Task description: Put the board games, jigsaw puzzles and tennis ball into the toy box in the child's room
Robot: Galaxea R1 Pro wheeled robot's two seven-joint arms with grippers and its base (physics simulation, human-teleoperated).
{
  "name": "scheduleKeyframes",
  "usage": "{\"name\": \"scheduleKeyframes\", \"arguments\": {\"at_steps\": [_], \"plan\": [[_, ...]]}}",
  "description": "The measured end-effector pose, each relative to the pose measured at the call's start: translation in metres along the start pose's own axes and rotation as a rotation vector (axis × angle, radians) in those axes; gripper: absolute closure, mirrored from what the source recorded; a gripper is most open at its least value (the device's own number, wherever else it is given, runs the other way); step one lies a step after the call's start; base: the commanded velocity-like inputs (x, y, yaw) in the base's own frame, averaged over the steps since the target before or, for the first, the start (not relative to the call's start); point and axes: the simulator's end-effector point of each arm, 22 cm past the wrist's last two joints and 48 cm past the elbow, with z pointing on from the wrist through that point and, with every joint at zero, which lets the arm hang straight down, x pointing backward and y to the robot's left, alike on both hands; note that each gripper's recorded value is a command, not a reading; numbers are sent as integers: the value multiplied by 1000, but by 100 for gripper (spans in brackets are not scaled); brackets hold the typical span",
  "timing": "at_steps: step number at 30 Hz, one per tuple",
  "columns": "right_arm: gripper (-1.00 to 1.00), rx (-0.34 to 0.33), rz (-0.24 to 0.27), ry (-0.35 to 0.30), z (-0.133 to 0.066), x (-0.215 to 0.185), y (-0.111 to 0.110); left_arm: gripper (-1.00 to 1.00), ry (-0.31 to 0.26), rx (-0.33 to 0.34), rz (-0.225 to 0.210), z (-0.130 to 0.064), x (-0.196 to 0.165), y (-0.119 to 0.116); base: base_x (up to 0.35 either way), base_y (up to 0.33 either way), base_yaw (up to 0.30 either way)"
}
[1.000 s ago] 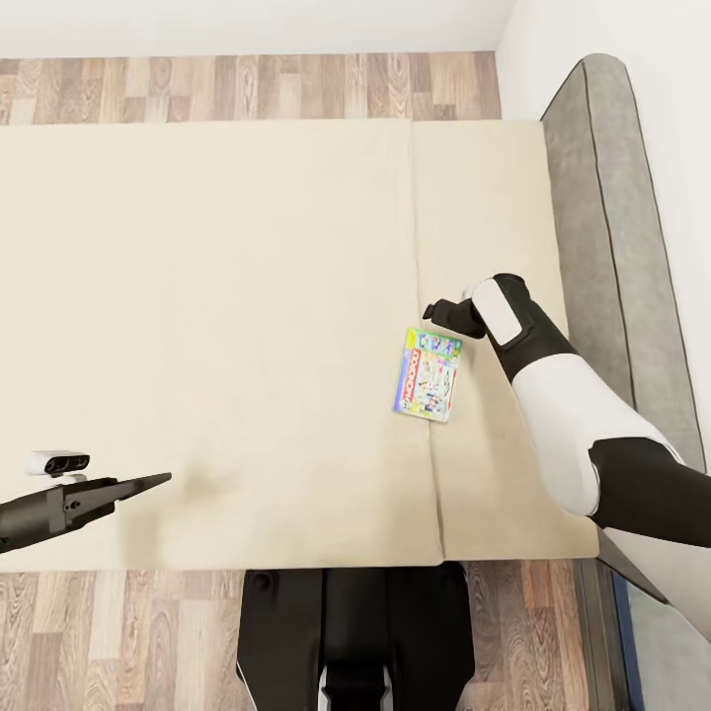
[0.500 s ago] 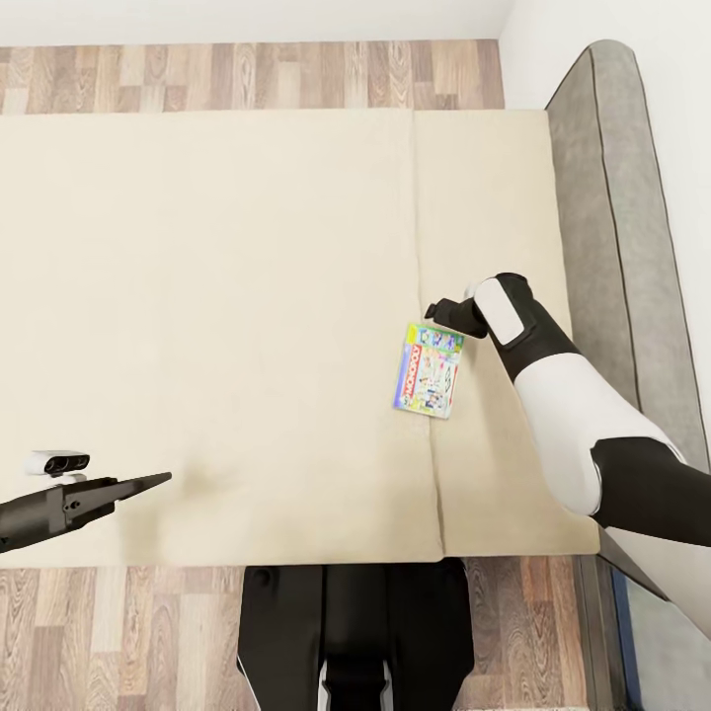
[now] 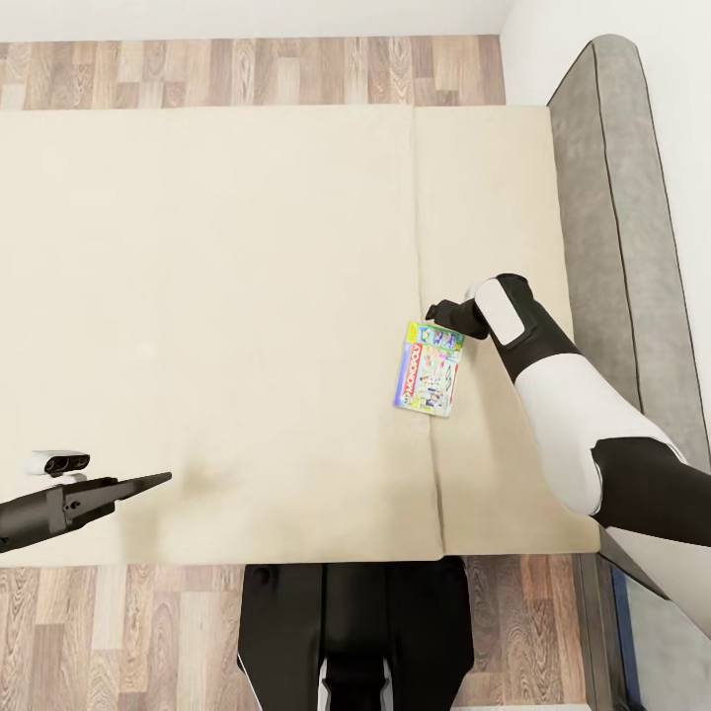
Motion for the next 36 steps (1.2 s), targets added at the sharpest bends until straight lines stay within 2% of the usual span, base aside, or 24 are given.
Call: {"name": "scheduleKeyframes", "arguments": {"at_steps": [25, 36], "plan": [[-100, 9, -3, 38, 6, 13, -5, -100, 1, 0, 0, 0, 0, 0, 0, 0, 0], [-100, 7, -28, 103, 4, 26, -6, -100, 1, 0, 0, 0, 0, 0, 0, 0, 0]]}}
